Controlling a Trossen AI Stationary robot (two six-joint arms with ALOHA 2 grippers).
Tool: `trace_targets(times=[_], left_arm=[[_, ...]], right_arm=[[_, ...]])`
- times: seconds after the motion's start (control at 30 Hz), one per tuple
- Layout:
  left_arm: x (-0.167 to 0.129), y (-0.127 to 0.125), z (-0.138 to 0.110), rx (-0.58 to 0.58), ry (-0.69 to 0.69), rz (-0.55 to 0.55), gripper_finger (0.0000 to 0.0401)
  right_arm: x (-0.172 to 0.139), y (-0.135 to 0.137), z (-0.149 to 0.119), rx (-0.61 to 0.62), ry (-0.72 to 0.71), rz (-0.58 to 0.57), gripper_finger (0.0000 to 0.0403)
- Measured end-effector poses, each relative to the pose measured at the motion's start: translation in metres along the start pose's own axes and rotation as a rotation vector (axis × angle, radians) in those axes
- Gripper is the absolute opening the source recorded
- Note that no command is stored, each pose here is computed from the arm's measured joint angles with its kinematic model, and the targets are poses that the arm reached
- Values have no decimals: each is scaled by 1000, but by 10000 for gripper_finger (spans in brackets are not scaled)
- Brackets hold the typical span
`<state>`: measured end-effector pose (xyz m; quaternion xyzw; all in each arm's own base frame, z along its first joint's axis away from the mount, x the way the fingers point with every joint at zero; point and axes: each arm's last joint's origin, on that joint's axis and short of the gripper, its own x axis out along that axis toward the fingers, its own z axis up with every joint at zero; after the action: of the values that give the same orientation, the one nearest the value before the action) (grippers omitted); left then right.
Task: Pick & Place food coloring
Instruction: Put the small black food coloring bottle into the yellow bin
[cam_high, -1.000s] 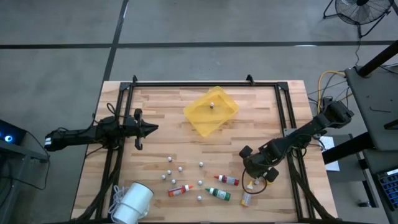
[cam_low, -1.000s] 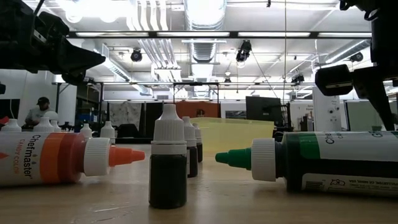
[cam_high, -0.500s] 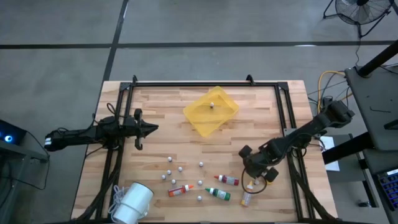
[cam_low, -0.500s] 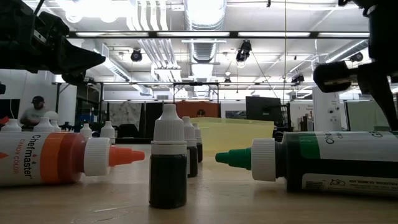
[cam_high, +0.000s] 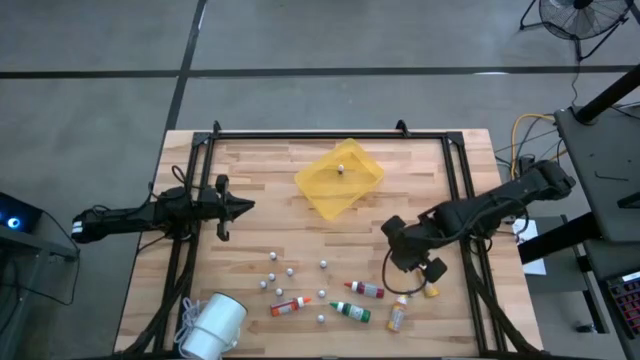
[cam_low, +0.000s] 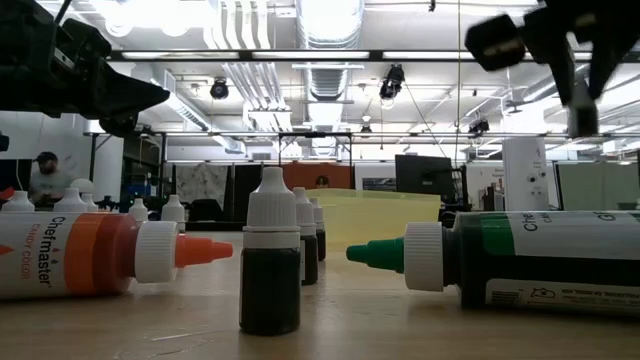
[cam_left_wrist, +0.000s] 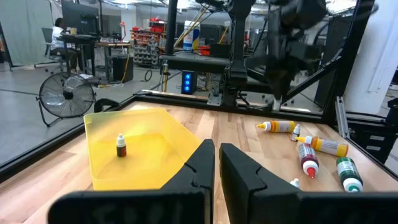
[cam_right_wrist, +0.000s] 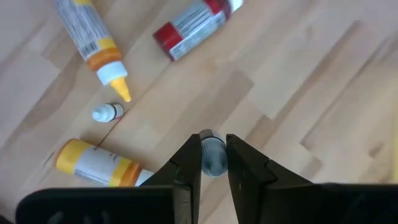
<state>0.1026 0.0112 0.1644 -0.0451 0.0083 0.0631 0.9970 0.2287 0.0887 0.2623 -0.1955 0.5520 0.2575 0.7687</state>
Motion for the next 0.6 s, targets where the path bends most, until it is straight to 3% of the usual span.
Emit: trace_targets(times=[0.3, 0.6], left_arm=[[0, 0, 0, 0, 0, 0, 0], [0, 0, 0, 0, -1, 0, 0]], right_arm=[[-31, -20, 9, 65, -57, -43, 49], [-36, -51, -6, 169, -37, -86, 49]])
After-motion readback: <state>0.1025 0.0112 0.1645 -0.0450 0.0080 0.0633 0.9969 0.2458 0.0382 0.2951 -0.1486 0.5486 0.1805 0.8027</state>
